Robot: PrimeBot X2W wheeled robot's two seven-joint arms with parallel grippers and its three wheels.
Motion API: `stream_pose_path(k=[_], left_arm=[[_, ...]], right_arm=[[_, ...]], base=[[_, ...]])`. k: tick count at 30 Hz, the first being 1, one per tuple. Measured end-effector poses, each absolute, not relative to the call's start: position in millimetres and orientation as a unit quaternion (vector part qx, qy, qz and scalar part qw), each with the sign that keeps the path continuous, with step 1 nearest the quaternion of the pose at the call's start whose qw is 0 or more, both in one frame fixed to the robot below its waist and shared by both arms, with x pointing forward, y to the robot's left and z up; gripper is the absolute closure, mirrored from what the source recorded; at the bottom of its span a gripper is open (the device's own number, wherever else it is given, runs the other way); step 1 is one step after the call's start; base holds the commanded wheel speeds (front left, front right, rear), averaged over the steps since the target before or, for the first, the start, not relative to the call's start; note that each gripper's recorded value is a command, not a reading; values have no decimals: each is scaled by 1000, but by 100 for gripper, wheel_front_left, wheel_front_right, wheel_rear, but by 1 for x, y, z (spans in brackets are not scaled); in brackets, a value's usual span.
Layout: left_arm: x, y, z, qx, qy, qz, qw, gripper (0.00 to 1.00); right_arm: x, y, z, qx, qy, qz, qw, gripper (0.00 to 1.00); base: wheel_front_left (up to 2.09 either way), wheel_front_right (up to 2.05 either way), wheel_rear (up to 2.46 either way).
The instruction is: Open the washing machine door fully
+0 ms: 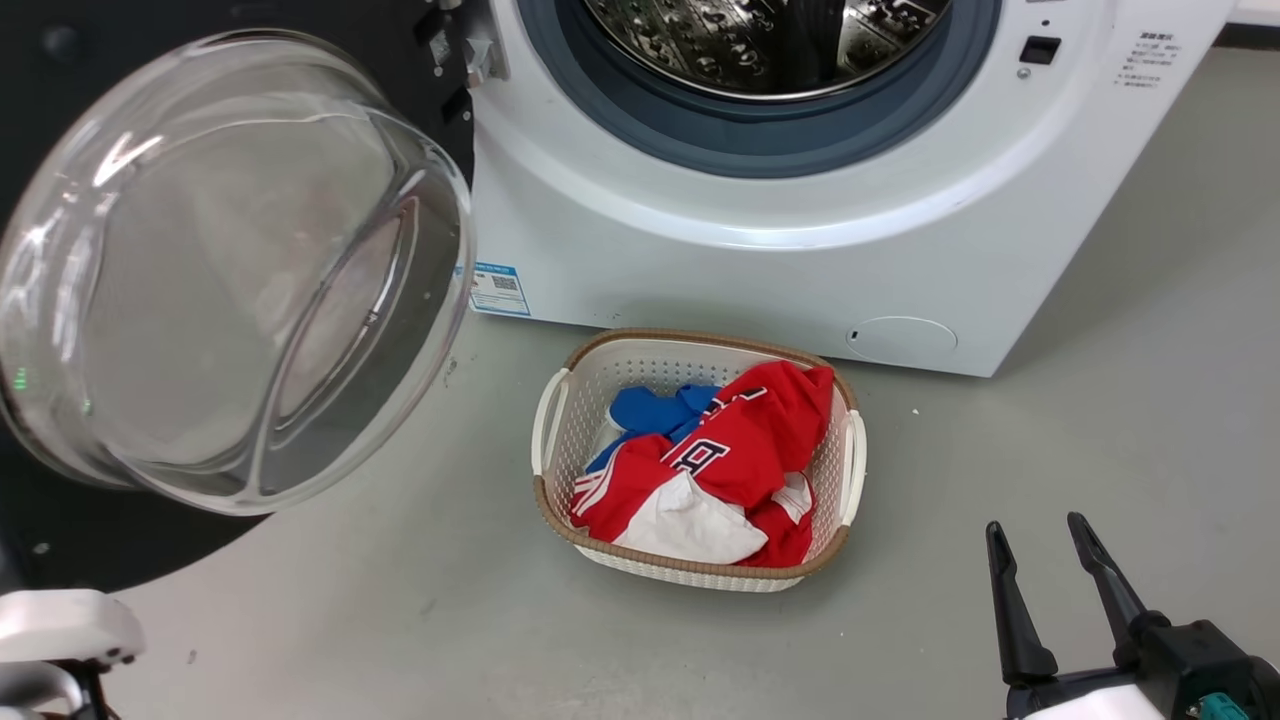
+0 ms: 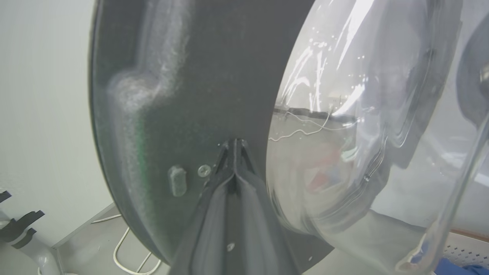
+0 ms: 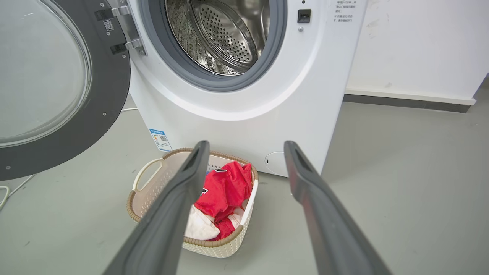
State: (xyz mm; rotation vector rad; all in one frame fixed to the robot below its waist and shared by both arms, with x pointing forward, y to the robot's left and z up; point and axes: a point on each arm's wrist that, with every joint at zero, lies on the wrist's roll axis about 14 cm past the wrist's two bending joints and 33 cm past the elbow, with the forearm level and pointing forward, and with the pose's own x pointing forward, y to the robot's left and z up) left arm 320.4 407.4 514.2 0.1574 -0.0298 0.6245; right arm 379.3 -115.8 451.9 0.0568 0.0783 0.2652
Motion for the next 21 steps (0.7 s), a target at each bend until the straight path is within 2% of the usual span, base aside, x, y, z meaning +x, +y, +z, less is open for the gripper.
stream_pose_path(k=[14,21], left_arm=[[326,435,504,57,-1,342,938,100],[319,423,505,63,-4,330,942,100]], right_arm=[[382,-123,448,19,43,121,991,0],[377,-128,459,20,29,115,993,0]], base=[[0,0,0],[0,0,0]])
